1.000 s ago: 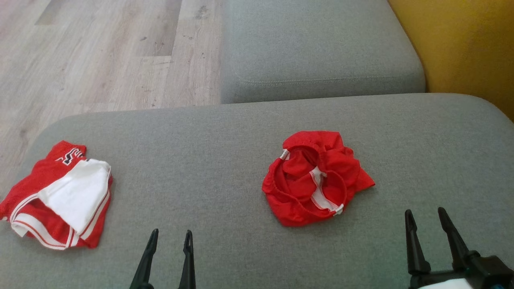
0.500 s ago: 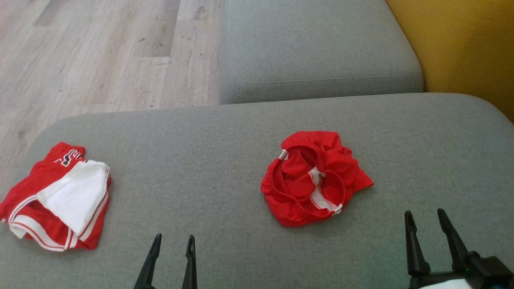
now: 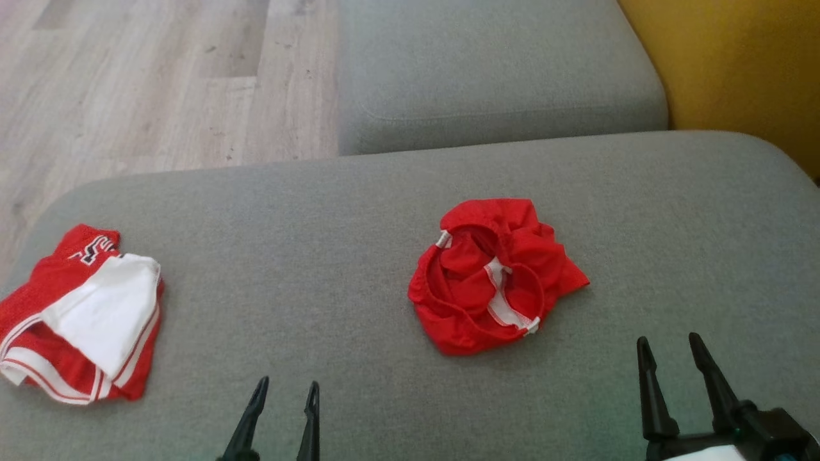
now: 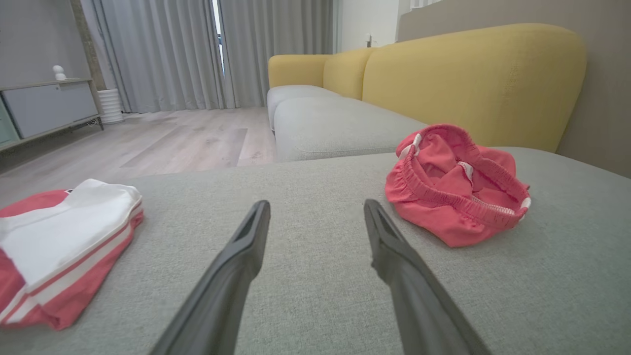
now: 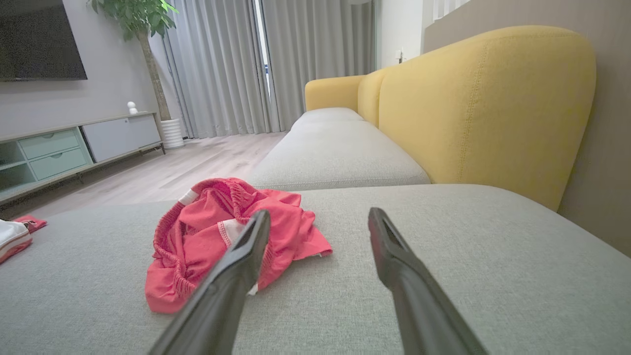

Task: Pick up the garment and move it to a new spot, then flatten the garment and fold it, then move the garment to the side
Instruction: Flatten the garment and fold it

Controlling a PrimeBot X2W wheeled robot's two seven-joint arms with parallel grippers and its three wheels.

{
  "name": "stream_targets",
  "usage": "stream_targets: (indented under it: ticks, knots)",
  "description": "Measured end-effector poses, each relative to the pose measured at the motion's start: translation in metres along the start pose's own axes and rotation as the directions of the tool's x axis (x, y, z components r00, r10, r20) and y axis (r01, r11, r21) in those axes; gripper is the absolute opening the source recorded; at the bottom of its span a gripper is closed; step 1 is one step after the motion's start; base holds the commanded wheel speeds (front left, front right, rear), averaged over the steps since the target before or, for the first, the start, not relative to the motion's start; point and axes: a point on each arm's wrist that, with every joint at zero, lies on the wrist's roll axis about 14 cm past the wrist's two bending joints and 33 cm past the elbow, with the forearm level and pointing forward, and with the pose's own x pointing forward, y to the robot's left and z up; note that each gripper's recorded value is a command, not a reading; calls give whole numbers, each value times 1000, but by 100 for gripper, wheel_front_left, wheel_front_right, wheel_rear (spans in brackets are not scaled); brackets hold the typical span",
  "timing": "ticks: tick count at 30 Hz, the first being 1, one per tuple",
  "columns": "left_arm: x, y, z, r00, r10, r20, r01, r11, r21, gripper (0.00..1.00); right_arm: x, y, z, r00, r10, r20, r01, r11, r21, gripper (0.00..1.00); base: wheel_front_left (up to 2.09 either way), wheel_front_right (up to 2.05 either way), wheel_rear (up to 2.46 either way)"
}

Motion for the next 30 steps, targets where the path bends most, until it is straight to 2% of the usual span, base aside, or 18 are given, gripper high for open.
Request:
stream_targets:
  ticks: [6, 10, 13, 16, 24, 28, 30]
  knots:
    - [24, -16, -24, 991, -99, -94, 101, 995, 11, 100, -2, -1, -9, 999, -9, -32, 9, 1000, 9, 100, 0, 0, 0]
    - [45, -38, -37, 960, -198, -196, 209, 977, 37, 100, -2, -4, -16, 998, -22, -57, 22, 1000, 13, 100, 0, 0, 0]
    - [57, -70, -43, 898, -331, -290, 374, 921, 108, 100, 2, -4, -17, 998, -23, -63, 24, 1000, 15, 100, 0, 0, 0]
    - [64, -94, -48, 838, -401, -370, 481, 863, 154, 100, 7, -2, -17, 998, -20, -64, 21, 1000, 17, 100, 0, 0, 0]
    - [79, -137, -42, 727, -491, -480, 643, 732, 225, 100, 24, -5, -15, 998, -23, -57, 24, 1000, 14, 100, 0, 0, 0]
    - [84, -154, -40, 678, -530, -509, 710, 651, 269, 100, 28, -7, -19, 997, -31, -69, 32, 999, 13, 100, 0, 0, 0]
    - [87, -157, -37, 674, -537, -507, 718, 638, 279, 100, 28, -9, -21, 997, -35, -76, 36, 999, 13, 100, 0, 0, 0]
